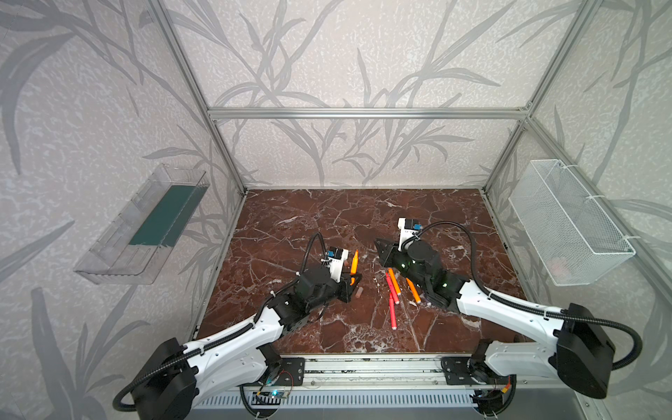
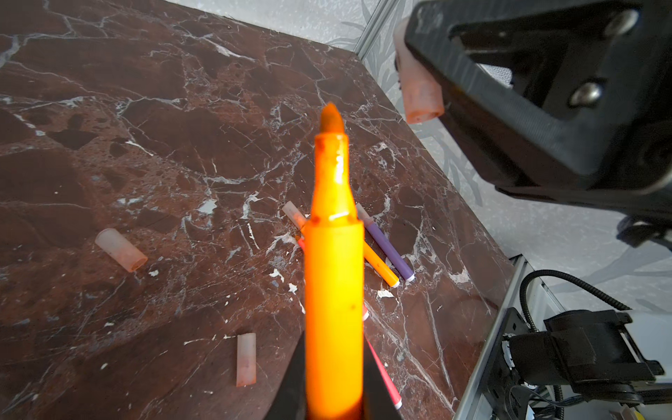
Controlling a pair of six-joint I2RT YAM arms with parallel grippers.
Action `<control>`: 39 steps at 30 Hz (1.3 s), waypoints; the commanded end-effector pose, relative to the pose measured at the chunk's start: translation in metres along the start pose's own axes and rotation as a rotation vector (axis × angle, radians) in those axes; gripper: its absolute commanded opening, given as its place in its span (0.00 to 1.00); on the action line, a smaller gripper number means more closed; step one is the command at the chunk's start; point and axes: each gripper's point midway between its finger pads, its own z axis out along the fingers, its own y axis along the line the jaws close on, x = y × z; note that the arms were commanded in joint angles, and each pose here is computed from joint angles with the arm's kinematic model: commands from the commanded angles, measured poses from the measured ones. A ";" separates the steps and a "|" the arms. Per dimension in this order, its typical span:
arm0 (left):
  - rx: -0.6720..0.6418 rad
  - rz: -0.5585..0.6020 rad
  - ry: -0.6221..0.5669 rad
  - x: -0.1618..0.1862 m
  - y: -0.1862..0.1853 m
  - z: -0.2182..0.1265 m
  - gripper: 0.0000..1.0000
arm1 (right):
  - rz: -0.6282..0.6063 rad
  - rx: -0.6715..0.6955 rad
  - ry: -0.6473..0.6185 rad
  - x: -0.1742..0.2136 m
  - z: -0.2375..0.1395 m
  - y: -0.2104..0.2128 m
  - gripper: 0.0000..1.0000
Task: Insert the pens into the pen caps
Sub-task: 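Carry the cap with the right gripper above the marker tip in the left gripper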
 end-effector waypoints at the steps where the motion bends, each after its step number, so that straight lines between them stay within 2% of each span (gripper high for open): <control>1: 0.068 0.024 -0.042 -0.014 -0.017 0.002 0.00 | 0.023 -0.099 -0.015 -0.006 0.002 0.020 0.06; 14: 0.084 0.022 -0.039 -0.011 -0.019 0.004 0.00 | 0.041 -0.191 0.000 -0.003 0.023 0.041 0.05; 24: 0.069 0.017 -0.038 -0.010 -0.016 0.005 0.00 | 0.033 -0.200 -0.015 -0.009 0.015 0.045 0.04; 39: 0.047 0.014 -0.050 -0.012 -0.012 0.007 0.00 | 0.060 -0.229 0.030 0.008 0.018 0.046 0.03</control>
